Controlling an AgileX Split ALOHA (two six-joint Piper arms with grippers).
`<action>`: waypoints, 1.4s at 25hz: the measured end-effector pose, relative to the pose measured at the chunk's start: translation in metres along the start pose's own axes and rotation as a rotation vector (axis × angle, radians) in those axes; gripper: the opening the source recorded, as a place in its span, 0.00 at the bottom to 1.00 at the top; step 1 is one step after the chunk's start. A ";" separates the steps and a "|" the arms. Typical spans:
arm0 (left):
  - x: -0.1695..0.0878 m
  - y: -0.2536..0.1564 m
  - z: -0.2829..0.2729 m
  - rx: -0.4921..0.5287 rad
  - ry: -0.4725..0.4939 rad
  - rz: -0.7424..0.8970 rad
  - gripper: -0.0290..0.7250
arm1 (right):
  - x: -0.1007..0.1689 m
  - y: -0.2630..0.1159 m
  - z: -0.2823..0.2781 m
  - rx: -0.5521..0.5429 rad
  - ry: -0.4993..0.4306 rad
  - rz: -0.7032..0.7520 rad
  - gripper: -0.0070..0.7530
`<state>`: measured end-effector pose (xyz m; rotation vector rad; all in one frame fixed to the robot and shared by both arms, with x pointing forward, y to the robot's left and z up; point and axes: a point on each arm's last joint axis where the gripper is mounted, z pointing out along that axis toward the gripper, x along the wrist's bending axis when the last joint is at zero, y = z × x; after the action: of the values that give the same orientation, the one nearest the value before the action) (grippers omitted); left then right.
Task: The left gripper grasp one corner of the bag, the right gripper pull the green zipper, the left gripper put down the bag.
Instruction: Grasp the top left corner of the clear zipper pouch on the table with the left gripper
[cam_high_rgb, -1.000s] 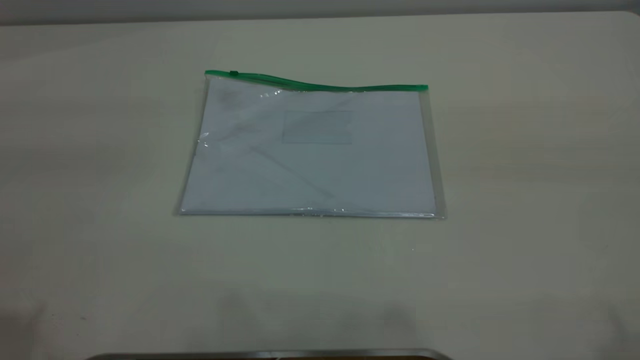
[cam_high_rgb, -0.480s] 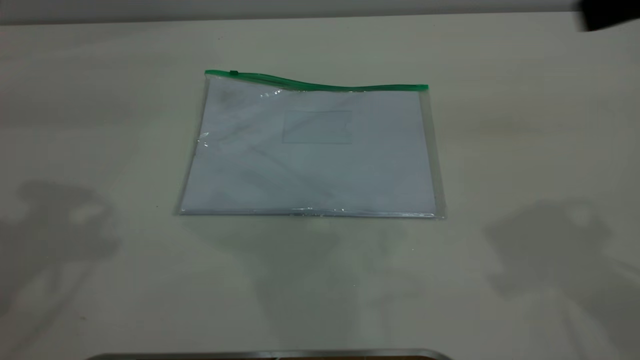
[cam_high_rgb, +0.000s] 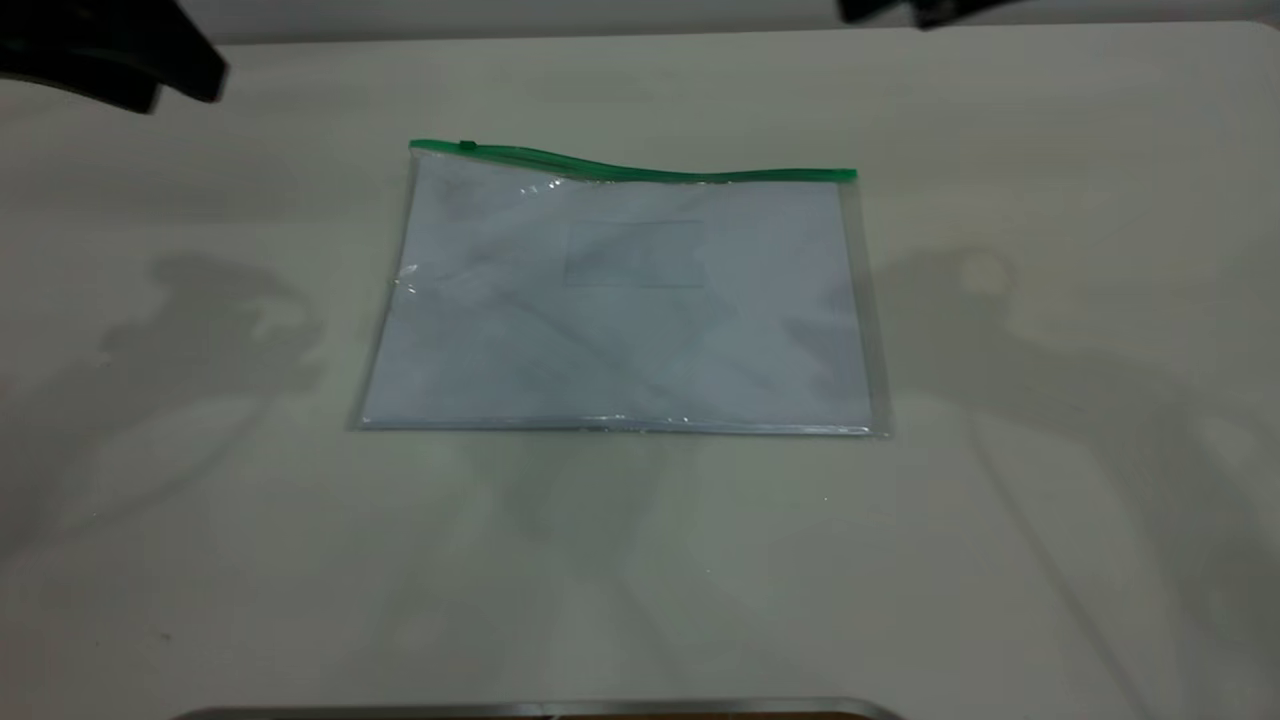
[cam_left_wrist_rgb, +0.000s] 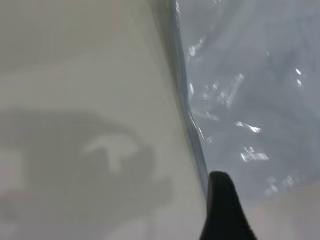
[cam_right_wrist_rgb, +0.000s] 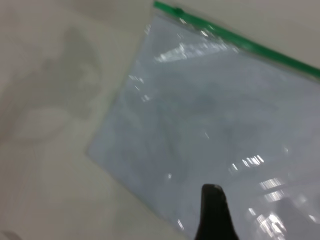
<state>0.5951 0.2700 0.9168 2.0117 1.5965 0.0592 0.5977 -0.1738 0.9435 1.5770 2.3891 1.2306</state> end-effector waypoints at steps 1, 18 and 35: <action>0.004 0.004 0.008 0.004 -0.002 0.001 0.73 | -0.002 0.004 0.007 0.000 0.019 0.006 0.75; 0.058 0.051 0.163 0.030 -0.265 0.003 0.73 | -0.013 0.008 0.038 0.009 0.097 0.086 0.73; 0.037 0.040 0.198 0.034 -0.321 0.034 0.52 | -0.011 0.007 0.038 0.015 0.114 0.085 0.73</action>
<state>0.7141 0.2201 0.7574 1.9579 1.3674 -0.2665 0.6244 -0.1590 0.9179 1.6728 2.4263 1.3567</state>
